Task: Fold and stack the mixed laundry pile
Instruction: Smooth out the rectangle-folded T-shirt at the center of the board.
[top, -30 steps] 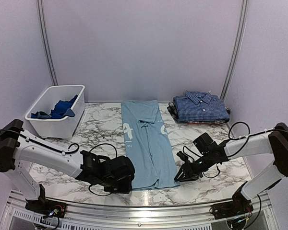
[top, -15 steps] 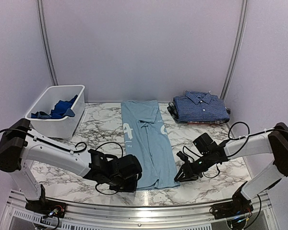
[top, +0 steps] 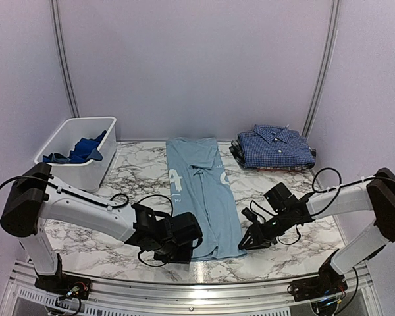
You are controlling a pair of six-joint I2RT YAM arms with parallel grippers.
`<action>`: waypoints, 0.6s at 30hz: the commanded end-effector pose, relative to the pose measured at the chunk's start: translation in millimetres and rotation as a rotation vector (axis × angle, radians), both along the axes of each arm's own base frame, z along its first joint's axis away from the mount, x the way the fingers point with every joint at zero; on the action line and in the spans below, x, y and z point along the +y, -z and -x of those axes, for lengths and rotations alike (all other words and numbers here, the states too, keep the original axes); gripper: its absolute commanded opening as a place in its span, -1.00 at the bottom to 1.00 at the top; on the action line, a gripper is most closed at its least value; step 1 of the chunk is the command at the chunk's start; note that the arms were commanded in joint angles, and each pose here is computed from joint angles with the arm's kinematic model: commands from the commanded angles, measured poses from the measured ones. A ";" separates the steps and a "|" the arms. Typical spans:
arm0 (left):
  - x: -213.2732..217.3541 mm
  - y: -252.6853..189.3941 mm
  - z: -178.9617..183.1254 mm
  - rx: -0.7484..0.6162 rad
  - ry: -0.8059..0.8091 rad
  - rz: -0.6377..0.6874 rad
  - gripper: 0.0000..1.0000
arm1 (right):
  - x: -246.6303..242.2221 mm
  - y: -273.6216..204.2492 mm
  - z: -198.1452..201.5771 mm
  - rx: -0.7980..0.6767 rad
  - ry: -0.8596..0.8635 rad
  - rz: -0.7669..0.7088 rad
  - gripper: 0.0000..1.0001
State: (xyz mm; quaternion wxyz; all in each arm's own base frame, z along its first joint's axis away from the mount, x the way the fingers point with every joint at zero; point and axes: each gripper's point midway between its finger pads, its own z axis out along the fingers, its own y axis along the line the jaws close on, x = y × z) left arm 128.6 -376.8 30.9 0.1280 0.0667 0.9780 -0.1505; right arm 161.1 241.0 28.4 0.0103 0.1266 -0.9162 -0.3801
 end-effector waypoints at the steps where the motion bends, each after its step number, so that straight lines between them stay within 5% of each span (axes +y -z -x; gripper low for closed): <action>1: 11.1 8.0 -2.2 0.010 -0.008 -0.075 -0.29 | -10.8 23.2 11.2 0.038 0.006 0.093 -0.40; 6: 16.4 7.9 -3.7 0.011 -0.022 -0.083 -0.44 | -10.9 25.9 11.4 0.039 0.006 0.098 -0.53; 12: 22.8 5.0 -4.1 0.005 -0.035 -0.080 -0.97 | -13.5 30.6 13.7 0.046 0.009 0.109 -0.84; 18: 36.8 -2.3 -4.4 -0.013 -0.060 -0.071 -1.00 | -15.0 32.7 16.7 0.053 0.010 0.110 -1.00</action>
